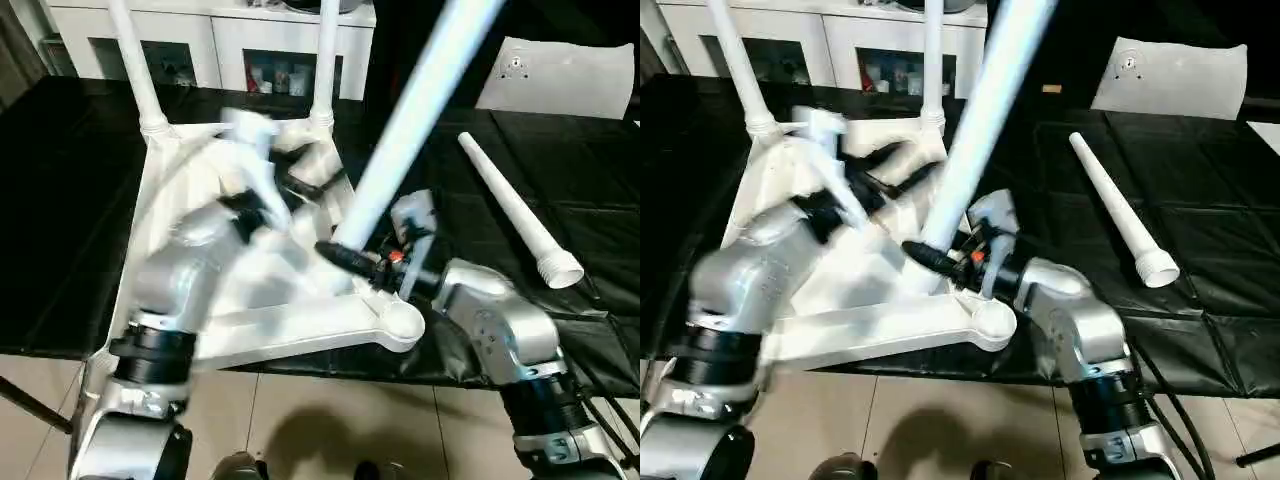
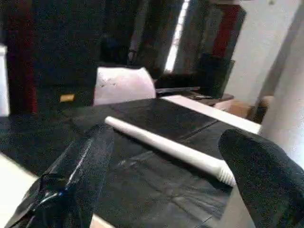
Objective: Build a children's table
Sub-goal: Pick table leg
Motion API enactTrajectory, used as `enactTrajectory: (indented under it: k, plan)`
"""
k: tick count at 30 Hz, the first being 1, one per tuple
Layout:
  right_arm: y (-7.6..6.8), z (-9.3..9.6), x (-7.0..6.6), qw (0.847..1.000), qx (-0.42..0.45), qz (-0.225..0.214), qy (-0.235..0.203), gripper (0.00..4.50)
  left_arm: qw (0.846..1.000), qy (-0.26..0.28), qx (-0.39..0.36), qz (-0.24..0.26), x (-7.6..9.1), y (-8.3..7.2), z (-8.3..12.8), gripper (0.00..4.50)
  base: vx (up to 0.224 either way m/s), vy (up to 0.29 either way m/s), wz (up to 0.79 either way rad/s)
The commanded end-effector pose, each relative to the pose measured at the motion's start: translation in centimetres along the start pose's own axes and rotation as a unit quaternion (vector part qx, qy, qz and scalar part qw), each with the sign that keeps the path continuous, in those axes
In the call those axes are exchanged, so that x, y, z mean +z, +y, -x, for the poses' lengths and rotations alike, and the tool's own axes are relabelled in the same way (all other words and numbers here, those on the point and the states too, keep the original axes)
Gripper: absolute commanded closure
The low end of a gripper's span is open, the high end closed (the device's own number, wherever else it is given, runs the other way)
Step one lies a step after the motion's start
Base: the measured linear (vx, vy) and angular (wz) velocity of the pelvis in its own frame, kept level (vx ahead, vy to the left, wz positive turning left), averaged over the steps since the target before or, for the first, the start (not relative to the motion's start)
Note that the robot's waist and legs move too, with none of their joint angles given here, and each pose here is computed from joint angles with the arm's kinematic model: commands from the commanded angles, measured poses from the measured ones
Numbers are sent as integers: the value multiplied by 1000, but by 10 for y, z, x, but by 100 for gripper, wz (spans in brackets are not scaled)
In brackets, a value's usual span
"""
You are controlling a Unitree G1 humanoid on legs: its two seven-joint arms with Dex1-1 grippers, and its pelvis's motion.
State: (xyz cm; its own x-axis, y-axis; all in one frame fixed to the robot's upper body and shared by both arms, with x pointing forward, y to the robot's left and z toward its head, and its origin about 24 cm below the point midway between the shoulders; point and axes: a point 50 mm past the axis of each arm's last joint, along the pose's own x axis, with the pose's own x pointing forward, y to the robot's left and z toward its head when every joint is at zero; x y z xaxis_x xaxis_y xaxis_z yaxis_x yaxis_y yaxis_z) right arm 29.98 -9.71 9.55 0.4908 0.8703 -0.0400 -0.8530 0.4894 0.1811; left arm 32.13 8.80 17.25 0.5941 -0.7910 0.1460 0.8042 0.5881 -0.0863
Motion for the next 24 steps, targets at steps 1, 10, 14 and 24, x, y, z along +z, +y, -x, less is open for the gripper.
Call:
enactTrajectory:
  k: [1,10,14,24]
  plan:
    - [-4,2,-2,1000,-26,10,9,258,996,-6,-82,-17,8,-22,-5,40,0,0,0]
    - [-18,9,2,993,-115,9,-12,258,999,21,-3,-44,-4,-4,1,40,0,0,0]
    - [-19,23,5,984,-176,-4,-37,259,996,33,81,-31,-16,16,19,6,0,0,0]
    - [4,48,-5,967,-252,1,-26,259,989,124,65,-52,-63,-3,63,3,0,0,0]
